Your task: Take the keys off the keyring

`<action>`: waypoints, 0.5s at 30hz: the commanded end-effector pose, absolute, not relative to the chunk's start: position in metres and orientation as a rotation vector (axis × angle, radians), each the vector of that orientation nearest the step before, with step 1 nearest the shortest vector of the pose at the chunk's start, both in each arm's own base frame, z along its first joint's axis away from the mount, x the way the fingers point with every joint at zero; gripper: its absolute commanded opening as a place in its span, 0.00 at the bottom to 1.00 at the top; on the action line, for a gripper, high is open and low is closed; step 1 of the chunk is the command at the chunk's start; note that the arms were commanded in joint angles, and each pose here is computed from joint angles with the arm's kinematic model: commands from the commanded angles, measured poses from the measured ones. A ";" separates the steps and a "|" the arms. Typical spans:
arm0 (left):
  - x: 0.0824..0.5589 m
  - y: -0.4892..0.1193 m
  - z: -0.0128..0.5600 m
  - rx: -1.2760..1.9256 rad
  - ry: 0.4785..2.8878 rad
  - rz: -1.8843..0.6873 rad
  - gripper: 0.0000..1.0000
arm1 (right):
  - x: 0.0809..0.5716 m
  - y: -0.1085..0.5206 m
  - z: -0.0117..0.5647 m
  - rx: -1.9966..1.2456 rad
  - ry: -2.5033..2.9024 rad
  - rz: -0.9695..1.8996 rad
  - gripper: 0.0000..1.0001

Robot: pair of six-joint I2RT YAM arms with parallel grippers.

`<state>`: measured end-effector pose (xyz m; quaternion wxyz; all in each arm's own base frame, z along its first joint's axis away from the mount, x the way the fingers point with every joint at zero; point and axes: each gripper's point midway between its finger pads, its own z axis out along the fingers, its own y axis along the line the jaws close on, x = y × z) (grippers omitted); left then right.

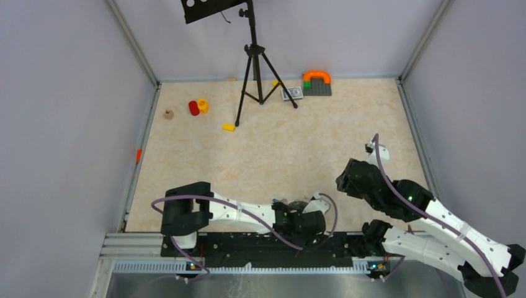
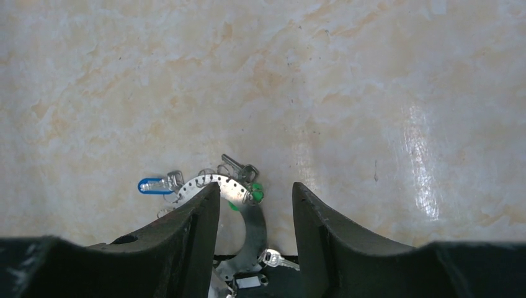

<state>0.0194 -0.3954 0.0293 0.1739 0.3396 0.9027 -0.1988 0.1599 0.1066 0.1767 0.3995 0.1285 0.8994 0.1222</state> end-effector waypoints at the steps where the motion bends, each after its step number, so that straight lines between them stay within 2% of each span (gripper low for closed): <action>1: 0.017 -0.399 0.033 0.973 2.560 -0.556 0.50 | 0.163 0.109 0.180 0.336 2.257 0.330 0.46; 5: 0.015 -0.401 0.031 0.999 2.574 -0.550 0.22 | 0.164 0.109 0.180 0.336 2.256 0.332 0.45; 7: 0.015 -0.400 0.030 0.994 2.575 -0.545 0.05 | 0.164 0.108 0.180 0.336 2.253 0.329 0.45; 8: 0.016 -0.399 0.031 0.986 2.573 -0.537 0.00 | 0.164 0.107 0.181 0.335 2.252 0.328 0.45; 15: 0.036 -0.397 0.057 0.874 2.496 -0.523 0.00 | 0.165 0.107 0.186 0.332 2.222 0.354 0.45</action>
